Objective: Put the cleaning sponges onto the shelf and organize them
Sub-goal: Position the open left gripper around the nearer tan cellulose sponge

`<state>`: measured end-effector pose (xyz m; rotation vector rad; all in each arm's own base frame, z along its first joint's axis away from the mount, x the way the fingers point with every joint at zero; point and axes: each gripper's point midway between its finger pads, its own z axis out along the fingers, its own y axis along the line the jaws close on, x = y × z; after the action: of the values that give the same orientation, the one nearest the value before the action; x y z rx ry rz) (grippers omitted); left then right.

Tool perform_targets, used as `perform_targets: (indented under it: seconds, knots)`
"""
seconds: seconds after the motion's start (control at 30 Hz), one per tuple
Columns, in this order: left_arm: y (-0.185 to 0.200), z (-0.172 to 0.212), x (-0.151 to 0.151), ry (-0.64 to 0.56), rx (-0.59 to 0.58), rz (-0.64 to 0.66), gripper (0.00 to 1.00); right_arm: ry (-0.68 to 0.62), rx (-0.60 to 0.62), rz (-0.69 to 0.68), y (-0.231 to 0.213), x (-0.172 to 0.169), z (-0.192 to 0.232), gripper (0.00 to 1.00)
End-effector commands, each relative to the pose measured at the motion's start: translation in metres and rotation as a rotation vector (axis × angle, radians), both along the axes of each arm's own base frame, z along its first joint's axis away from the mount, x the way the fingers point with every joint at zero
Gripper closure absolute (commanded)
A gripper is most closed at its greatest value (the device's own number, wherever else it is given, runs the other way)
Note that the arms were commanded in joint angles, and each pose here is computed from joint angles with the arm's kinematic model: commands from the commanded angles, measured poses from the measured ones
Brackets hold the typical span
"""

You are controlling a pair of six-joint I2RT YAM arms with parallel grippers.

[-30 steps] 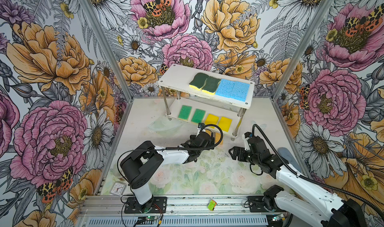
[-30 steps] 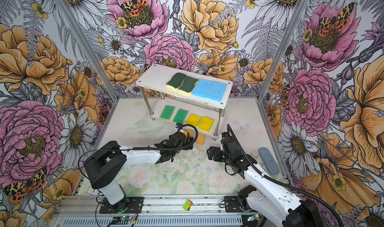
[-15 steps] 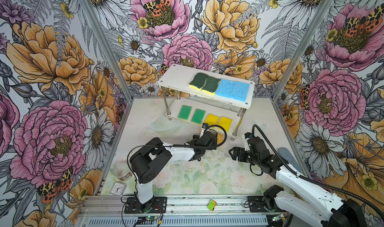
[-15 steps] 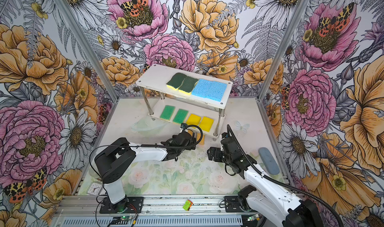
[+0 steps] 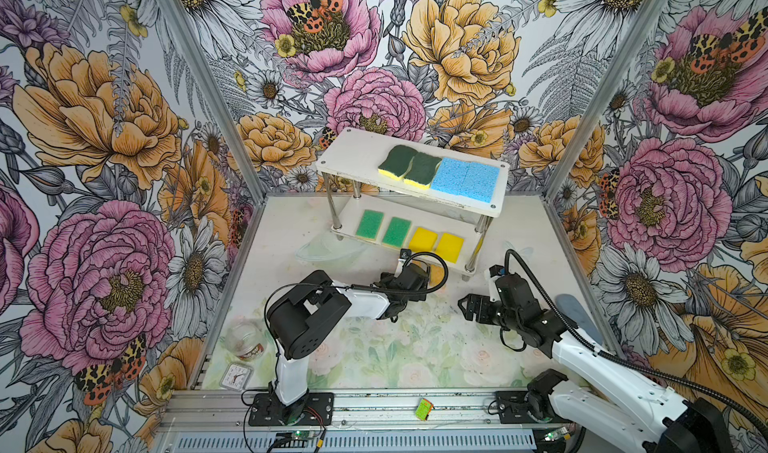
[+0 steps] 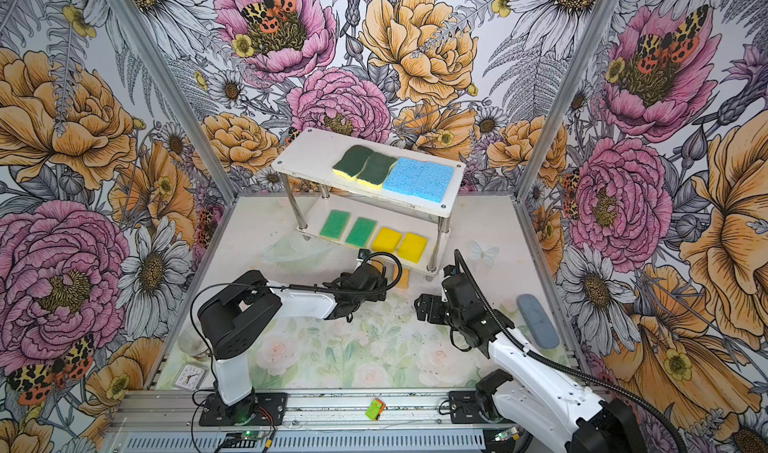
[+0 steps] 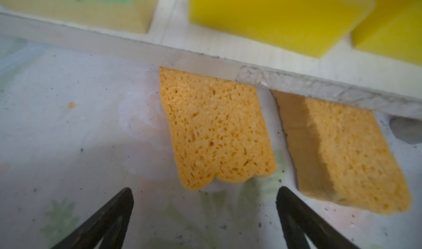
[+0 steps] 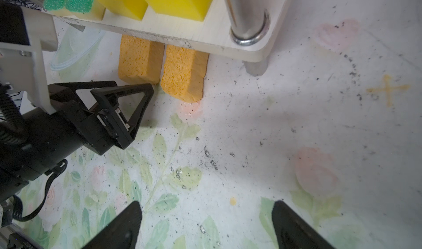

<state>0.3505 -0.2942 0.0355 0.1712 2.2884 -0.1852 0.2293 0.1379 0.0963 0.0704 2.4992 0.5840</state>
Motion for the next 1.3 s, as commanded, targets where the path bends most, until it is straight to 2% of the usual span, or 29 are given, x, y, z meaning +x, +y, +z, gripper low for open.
perform_targets:
  seconds: [0.0,0.03,0.17,0.4,0.67,0.8,1.03,1.07,1.27]
  knots:
    - [0.02,0.012,0.005,-0.036,-0.001,0.042,0.01,-0.025,0.001,-0.021,-0.003,0.004,0.003,0.08]
    - [0.024,0.024,0.006,-0.054,-0.021,0.05,0.01,-0.025,0.002,-0.021,-0.003,0.004,0.003,0.08]
    - [0.038,0.029,0.002,-0.062,-0.017,0.042,0.01,-0.025,0.001,-0.021,-0.003,0.004,0.003,0.08]
    - [0.023,0.036,-0.005,-0.084,-0.054,-0.089,0.01,-0.024,0.004,-0.02,-0.002,0.004,0.004,0.08]
    - [-0.003,0.042,-0.002,-0.06,-0.182,-0.108,0.01,-0.024,0.003,-0.021,-0.003,0.004,0.003,0.08]
    - [-0.016,0.04,-0.002,-0.049,-0.208,-0.11,0.01,-0.025,0.002,-0.022,-0.003,0.004,0.002,0.08]
    - [-0.028,0.045,-0.001,-0.109,-0.174,-0.043,0.01,-0.022,0.001,-0.02,-0.004,0.003,0.001,0.08]
    - [-0.028,0.031,-0.001,-0.088,-0.147,-0.03,0.01,-0.021,0.002,-0.018,-0.003,0.002,0.001,0.08]
    - [-0.026,0.026,0.008,-0.085,-0.115,0.025,0.01,-0.028,0.005,-0.02,-0.005,0.001,0.001,0.08]
